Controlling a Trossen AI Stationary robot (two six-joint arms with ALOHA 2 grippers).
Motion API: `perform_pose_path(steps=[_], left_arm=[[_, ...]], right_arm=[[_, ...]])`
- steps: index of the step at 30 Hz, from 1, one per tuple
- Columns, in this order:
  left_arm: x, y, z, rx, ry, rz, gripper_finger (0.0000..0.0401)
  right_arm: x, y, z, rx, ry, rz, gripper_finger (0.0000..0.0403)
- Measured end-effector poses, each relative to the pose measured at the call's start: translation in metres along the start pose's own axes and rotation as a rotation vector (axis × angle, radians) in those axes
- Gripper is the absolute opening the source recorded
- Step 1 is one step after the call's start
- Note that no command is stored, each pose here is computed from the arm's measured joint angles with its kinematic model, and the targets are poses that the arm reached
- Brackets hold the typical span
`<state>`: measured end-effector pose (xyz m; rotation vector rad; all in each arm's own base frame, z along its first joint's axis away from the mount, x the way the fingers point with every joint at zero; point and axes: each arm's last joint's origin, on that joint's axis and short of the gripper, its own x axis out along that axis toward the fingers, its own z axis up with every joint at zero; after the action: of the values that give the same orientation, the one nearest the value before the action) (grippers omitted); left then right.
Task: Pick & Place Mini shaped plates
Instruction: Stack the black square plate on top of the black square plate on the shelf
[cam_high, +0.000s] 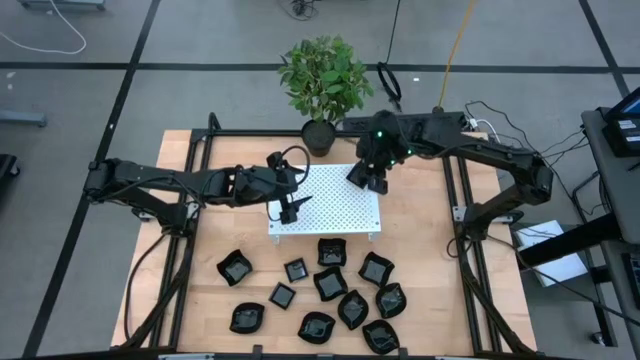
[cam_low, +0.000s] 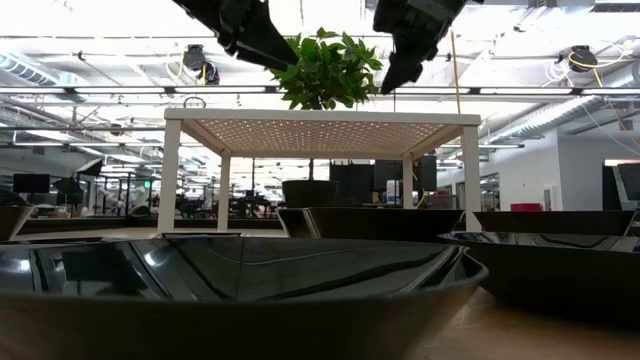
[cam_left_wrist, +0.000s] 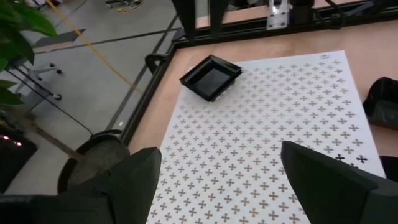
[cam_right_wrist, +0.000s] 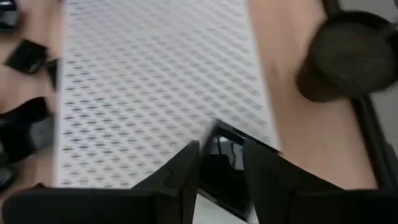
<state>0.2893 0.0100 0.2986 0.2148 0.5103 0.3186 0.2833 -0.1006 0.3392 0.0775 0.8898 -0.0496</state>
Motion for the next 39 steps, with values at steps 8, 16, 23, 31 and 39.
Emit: perform_pose_path(steps=[8, 16, 23, 31, 39], left_arm=[[-0.003, 0.002, -0.002, 0.005, 0.027, 0.024, 0.0335], [-0.029, 0.016, -0.003, -0.071, 0.054, 0.067, 0.0335], [-0.046, 0.021, -0.024, -0.162, -0.016, 0.081, 0.0335], [-0.068, 0.026, -0.065, -0.356, -0.255, 0.077, 0.0335], [-0.081, 0.023, -0.085, -0.426, -0.490, -0.075, 0.0335]], right_arm=[[-0.004, 0.041, -0.016, -0.036, -0.052, 0.072, 0.0096], [-0.027, 0.058, -0.078, 0.077, -0.256, 0.034, 0.0089], [-0.036, 0.069, -0.139, 0.105, -0.547, 0.076, 0.0088], [-0.035, 0.071, -0.175, 0.059, -0.787, 0.094, 0.0089], [-0.032, 0.071, -0.186, 0.003, -0.823, 0.092, 0.0089]])
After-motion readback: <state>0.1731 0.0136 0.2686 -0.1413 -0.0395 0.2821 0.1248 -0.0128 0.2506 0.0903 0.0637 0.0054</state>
